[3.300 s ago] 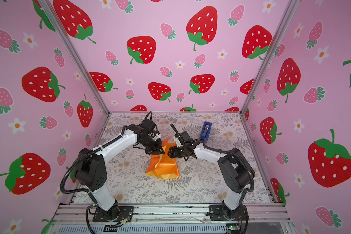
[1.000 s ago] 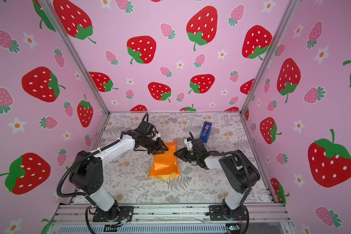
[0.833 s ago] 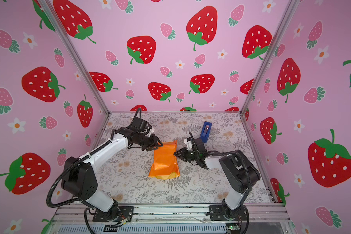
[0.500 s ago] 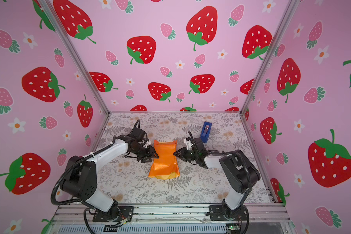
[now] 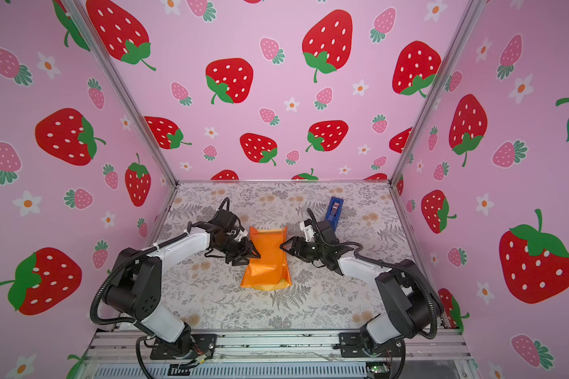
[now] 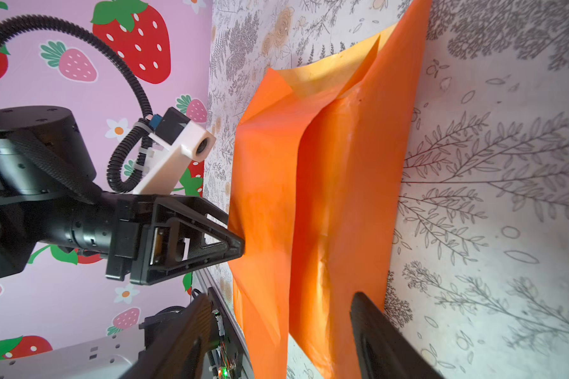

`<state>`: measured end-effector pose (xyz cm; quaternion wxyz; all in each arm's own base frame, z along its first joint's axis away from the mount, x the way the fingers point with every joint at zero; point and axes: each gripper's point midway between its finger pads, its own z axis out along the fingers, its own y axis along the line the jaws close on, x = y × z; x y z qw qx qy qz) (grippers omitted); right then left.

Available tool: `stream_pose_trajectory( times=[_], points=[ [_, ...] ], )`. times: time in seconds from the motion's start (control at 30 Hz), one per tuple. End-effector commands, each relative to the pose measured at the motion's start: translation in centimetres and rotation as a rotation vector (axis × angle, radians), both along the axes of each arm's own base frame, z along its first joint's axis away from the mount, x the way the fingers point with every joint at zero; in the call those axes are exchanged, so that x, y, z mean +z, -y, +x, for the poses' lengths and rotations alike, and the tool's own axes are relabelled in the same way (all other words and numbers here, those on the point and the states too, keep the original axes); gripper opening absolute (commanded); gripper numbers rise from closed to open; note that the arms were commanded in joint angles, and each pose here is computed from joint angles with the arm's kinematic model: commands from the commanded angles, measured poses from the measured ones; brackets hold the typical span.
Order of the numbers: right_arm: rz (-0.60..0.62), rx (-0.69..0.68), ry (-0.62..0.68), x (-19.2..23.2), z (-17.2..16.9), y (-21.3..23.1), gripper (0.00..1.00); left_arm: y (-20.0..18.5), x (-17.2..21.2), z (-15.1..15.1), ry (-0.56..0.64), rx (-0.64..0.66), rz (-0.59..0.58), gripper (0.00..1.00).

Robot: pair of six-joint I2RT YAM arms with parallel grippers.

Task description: Wrap the gift box in paper

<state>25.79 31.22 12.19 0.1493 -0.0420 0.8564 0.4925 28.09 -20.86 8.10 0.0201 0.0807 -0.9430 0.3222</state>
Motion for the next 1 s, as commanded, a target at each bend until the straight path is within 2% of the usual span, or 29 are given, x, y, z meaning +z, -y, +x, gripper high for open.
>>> stream_pose_trajectory(
  times=[0.0,0.3,0.5,0.77,0.97],
  points=[
    [-0.057,0.017,-0.043,-2.1,-1.5,0.5,0.75,0.3,0.1,0.1,-0.016,0.010,-0.017,0.55],
    [-0.011,0.090,-0.054,-1.9,-3.1,-2.5,0.76,0.8,1.1,0.4,-0.015,0.028,-0.043,0.55],
    [-0.011,0.098,-0.052,-1.5,-4.0,-3.4,0.75,0.8,1.5,0.1,-0.020,0.039,-0.004,0.56],
    [-0.046,0.090,-0.037,-1.2,-4.9,-3.4,0.58,0.1,1.8,0.5,-0.008,0.036,0.071,0.56],
    [-0.024,0.079,-0.042,-0.9,-5.0,-3.5,0.39,0.4,2.2,1.0,0.001,0.004,0.073,0.56]
  ],
)
